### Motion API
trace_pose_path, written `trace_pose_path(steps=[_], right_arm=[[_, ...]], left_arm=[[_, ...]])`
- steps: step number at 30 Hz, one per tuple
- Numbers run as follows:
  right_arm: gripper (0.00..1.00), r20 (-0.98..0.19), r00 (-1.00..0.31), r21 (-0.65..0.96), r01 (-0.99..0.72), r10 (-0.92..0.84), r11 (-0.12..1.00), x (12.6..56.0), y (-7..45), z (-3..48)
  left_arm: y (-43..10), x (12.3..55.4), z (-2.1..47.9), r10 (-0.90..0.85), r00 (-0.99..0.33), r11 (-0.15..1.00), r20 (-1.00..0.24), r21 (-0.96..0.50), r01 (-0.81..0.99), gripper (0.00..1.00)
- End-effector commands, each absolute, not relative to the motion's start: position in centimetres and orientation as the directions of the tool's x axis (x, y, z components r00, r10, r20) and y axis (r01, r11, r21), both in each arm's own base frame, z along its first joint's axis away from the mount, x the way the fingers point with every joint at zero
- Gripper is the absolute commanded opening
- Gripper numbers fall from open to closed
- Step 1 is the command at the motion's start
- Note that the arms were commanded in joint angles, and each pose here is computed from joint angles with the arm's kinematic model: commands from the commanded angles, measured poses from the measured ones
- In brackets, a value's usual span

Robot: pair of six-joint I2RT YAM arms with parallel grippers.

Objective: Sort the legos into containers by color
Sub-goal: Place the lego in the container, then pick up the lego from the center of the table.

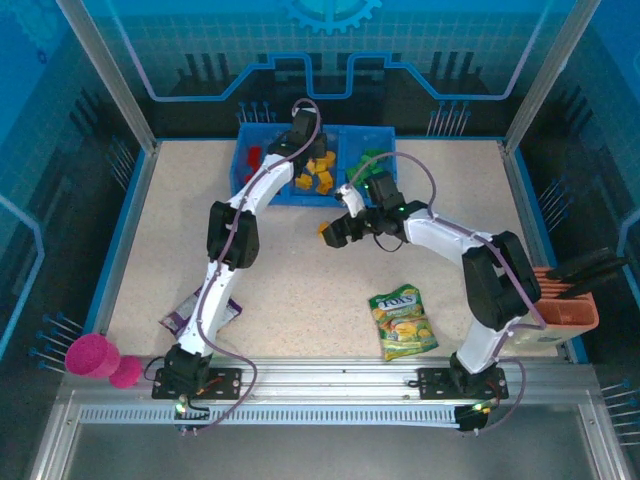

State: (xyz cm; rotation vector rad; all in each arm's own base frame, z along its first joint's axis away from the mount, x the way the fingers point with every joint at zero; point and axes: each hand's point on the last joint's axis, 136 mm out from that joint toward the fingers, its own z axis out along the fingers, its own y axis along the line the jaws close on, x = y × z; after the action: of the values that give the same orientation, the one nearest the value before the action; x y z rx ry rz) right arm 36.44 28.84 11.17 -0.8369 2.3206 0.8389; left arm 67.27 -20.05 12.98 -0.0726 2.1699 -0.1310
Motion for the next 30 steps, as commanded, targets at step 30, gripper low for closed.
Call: trace_pose_path(steps=[30], right_arm=[[0.76,-0.422,-0.86,0.377,-0.455,-0.288,0.807,40.5,29.6,3.5]], left_arm=[[-13.6,51.9,45.4,0.098,-0.134,0.988,-0.986,0.08,0.133,0.67]])
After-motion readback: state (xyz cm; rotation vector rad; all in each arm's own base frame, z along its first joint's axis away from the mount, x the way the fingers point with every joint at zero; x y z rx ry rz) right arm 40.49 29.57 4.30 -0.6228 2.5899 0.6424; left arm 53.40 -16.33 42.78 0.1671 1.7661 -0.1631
